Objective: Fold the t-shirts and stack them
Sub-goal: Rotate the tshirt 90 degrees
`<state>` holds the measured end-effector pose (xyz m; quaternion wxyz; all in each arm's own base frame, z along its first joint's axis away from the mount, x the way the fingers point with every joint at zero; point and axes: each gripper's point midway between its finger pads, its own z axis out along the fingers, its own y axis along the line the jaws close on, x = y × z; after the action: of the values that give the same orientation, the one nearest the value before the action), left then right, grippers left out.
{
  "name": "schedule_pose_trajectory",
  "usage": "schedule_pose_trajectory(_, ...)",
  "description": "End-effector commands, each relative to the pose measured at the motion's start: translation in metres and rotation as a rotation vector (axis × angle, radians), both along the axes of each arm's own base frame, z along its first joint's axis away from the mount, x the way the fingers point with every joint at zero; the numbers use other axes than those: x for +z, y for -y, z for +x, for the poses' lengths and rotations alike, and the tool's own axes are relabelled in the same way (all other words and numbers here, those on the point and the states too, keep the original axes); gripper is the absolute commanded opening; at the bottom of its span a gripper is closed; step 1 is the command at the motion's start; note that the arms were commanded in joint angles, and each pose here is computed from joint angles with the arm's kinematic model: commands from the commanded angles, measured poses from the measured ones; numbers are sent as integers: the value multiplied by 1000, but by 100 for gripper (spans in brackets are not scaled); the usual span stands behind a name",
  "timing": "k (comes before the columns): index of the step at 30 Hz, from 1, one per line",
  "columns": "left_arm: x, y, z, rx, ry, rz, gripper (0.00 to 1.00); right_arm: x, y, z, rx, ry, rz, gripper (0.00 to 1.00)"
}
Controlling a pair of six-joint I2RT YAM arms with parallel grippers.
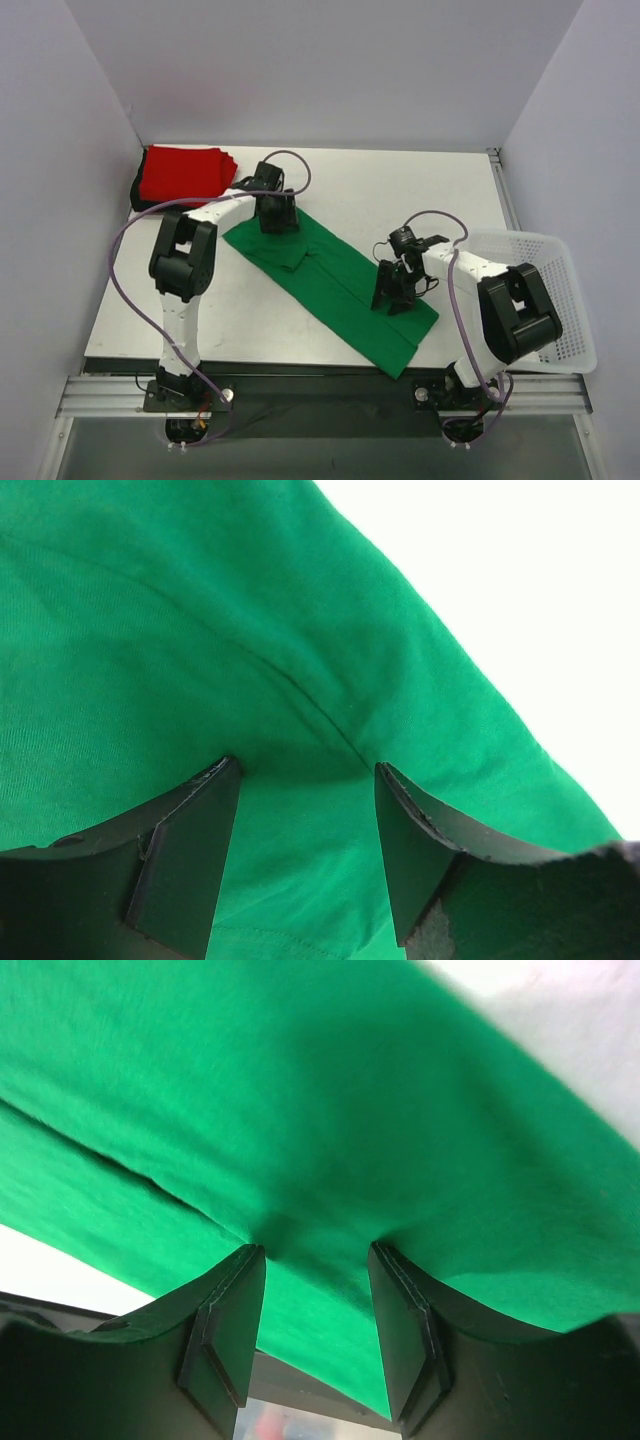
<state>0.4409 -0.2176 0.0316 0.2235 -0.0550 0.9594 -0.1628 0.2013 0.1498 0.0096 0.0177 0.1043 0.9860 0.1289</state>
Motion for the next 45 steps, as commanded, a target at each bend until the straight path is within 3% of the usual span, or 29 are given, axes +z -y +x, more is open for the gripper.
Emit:
schedule_pose_trajectory(1,-16,10,5,-90,-37,60,67,-5,11,-26,-16,-58,-95,47)
schedule_pose_trajectory(13,-19,68,47,-217,13,58,66,-11,-38,-34,39,-26,-117,47)
schedule_pose_trajectory(20,-13,91,69,-284,57,-2,66,-10,-75,-26,35,-13,-29,47)
schedule_pose_trajectory(36,-8,111,92,-303,117,-86,63,-15,-147,-28,135,20,39,47)
schedule_pose_trajectory(39,8,115,97,-298,156,-104,66,-6,-147,-26,139,49,48,47)
schedule_pose_trajectory(45,85,120,107,-270,280,-167,70,38,-132,-25,170,135,48,47)
